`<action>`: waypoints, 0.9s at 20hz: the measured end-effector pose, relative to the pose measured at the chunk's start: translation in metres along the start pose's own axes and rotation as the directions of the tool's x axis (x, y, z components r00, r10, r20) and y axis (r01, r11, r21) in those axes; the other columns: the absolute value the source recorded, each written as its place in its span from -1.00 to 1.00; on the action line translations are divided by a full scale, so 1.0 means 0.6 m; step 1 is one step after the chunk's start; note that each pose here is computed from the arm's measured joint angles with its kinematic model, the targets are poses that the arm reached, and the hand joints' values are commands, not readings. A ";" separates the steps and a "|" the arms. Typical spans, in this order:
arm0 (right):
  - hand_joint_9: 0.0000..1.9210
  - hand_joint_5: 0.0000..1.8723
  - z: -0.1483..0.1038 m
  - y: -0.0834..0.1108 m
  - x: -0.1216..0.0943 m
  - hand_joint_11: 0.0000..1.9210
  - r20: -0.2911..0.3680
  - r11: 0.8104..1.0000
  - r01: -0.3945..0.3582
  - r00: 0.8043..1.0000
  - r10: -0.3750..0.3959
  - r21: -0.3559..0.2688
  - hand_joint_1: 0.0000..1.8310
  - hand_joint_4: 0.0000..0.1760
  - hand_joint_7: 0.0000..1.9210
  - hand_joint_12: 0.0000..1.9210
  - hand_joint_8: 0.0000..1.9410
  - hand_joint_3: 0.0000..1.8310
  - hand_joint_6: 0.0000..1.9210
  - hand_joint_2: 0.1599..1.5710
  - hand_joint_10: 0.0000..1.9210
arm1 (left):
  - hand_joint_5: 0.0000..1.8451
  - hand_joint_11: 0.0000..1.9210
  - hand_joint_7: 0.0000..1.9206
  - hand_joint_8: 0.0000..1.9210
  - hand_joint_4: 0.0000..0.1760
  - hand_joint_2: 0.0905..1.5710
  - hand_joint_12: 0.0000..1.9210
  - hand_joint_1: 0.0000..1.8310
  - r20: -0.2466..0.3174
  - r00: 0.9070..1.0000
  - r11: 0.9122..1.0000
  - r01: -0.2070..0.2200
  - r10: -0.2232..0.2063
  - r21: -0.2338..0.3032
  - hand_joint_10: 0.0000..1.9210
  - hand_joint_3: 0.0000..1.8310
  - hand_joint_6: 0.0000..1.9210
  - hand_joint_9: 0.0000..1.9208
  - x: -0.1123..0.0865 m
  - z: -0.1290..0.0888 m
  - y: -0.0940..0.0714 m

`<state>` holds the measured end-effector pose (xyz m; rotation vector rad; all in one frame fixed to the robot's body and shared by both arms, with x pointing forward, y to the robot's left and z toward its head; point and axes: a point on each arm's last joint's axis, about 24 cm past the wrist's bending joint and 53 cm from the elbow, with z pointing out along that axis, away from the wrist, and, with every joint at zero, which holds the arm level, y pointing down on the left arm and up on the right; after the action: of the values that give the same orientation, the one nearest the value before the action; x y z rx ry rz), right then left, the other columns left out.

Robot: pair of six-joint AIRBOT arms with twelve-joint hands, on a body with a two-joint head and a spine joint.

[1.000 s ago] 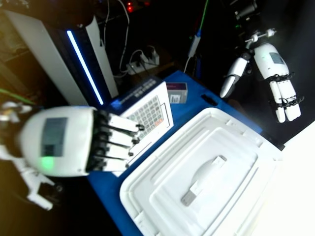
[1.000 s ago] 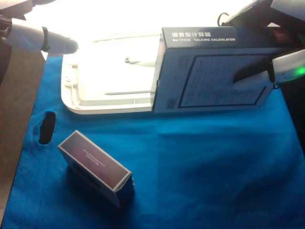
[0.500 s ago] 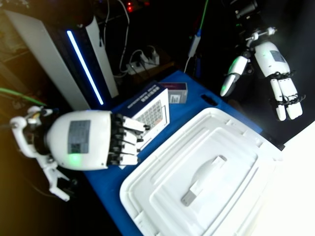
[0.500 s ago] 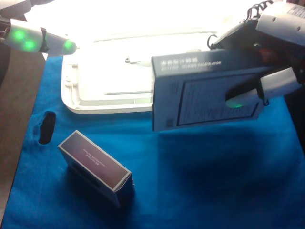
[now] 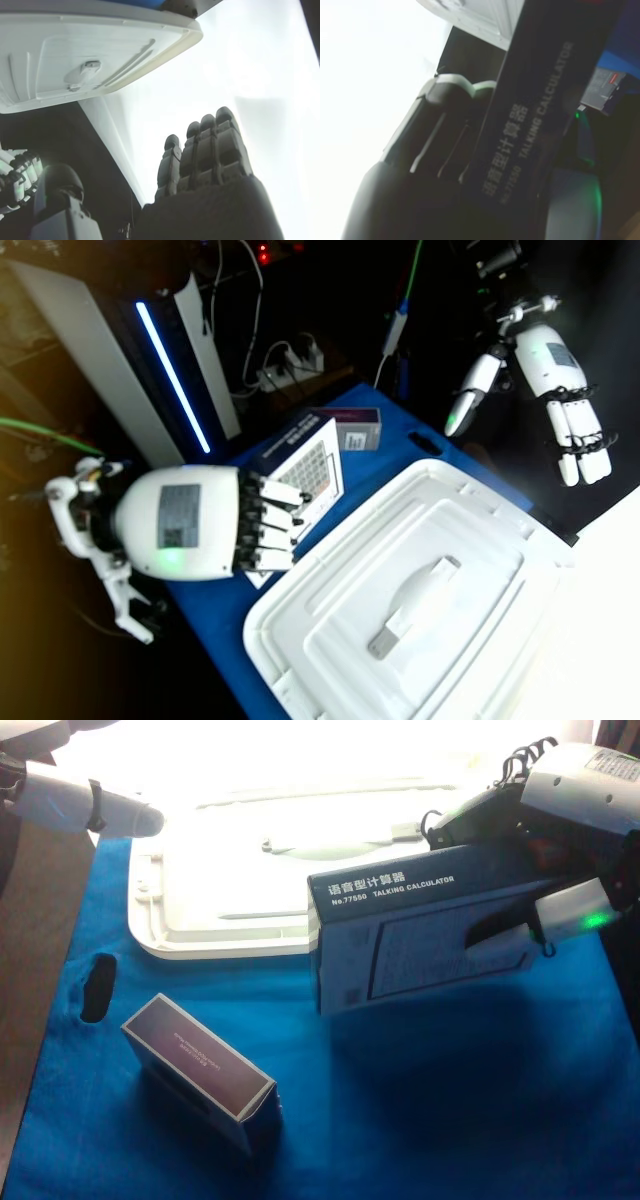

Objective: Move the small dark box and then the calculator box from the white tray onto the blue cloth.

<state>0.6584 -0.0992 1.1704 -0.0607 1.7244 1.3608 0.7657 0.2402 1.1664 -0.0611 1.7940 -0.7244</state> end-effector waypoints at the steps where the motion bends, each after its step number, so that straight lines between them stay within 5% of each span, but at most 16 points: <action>1: 0.29 -0.29 0.000 0.000 0.000 0.23 0.000 1.000 -0.001 1.000 0.001 0.000 0.13 -1.00 0.30 0.89 -0.30 -1.00 -0.86 0.25 0.45 | -1.00 -1.00 -0.99 -1.00 0.59 0.05 -1.00 -0.51 0.000 1.000 1.000 0.000 0.000 -0.001 -1.00 -1.00 -1.00 -1.00 0.000 0.000 0.000; 3: 0.12 -0.42 0.000 0.000 0.001 0.14 -0.003 1.000 0.000 1.000 0.000 0.000 -0.03 -1.00 0.18 0.89 -0.73 -1.00 -1.00 0.15 0.33 | -1.00 -1.00 -0.98 -0.99 0.38 0.07 -1.00 -0.55 0.000 1.000 1.000 0.000 0.000 -0.001 -1.00 -1.00 -1.00 -1.00 0.000 0.000 0.000; 4: -0.09 -0.48 0.000 0.000 0.000 -0.16 -0.002 1.000 -0.003 1.000 0.003 0.000 -0.11 -1.00 0.06 0.87 -0.88 -1.00 -1.00 0.10 0.11 | -1.00 -1.00 -0.98 -1.00 0.49 0.05 -1.00 -0.53 0.000 1.000 1.000 0.000 0.000 -0.001 -1.00 -1.00 -1.00 -1.00 0.000 0.000 0.000; 7: -0.31 -0.61 -0.001 0.000 -0.001 -0.63 -0.001 1.000 -0.006 1.000 0.006 -0.002 -0.13 -1.00 -0.09 0.60 -1.00 -1.00 -1.00 0.04 -0.52 | -1.00 -1.00 -1.00 -1.00 0.61 0.06 -1.00 -0.52 0.000 1.000 1.000 -0.001 0.001 0.000 -1.00 -1.00 -1.00 -1.00 0.000 0.000 0.000; 9: -0.23 -0.67 -0.002 0.000 -0.002 -0.61 0.000 1.000 -0.005 1.000 0.005 -0.001 -0.16 -1.00 -0.16 0.54 -1.00 -1.00 -1.00 0.00 -0.78 | -1.00 -1.00 -0.99 -1.00 0.64 0.06 -1.00 -0.51 -0.003 1.000 1.000 -0.004 0.004 -0.002 -1.00 -1.00 -1.00 -1.00 0.002 0.000 0.002; 11: -0.16 -0.71 -0.003 0.001 -0.004 -0.55 0.003 1.000 -0.003 1.000 0.003 -0.003 -0.13 -1.00 -0.19 0.51 -1.00 -1.00 -1.00 -0.01 -0.82 | -1.00 -1.00 -1.00 -1.00 0.58 0.06 -1.00 -0.49 -0.004 1.000 1.000 -0.005 0.005 -0.003 -1.00 -1.00 -1.00 -1.00 0.003 0.000 0.002; 13: -0.16 -0.78 -0.003 0.004 -0.003 -0.57 0.002 1.000 -0.005 1.000 0.005 -0.009 -0.09 -1.00 -0.23 0.46 -1.00 -1.00 -1.00 0.00 -0.85 | -1.00 -1.00 -1.00 -1.00 0.81 0.06 -1.00 -0.47 -0.005 1.000 1.000 -0.004 0.004 -0.002 -1.00 -1.00 -1.00 -1.00 0.003 0.000 0.001; 15: -0.20 -0.84 -0.002 0.009 -0.001 -0.53 0.001 1.000 -0.006 1.000 0.006 -0.018 -0.08 -1.00 -0.38 0.29 -1.00 -1.00 -1.00 -0.04 -0.93 | -1.00 -1.00 -1.00 -1.00 0.72 0.07 -1.00 -0.51 -0.005 1.000 1.000 -0.005 0.005 -0.002 -1.00 -1.00 -1.00 -1.00 0.003 0.000 0.001; 18: -0.57 -1.00 -0.002 0.015 -0.002 -0.76 0.003 0.999 -0.008 1.000 0.008 -0.033 -0.06 -0.89 -0.73 0.10 -1.00 -1.00 -1.00 -0.08 -1.00 | -1.00 -1.00 -1.00 -1.00 0.71 0.08 -1.00 -0.49 -0.005 1.000 1.000 -0.005 0.005 -0.002 -1.00 -1.00 -1.00 -1.00 0.004 0.000 0.001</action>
<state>0.6535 -0.0973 1.1778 -0.0700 1.7011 1.3944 0.7652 0.2400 1.1642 -0.0563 1.7990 -0.7195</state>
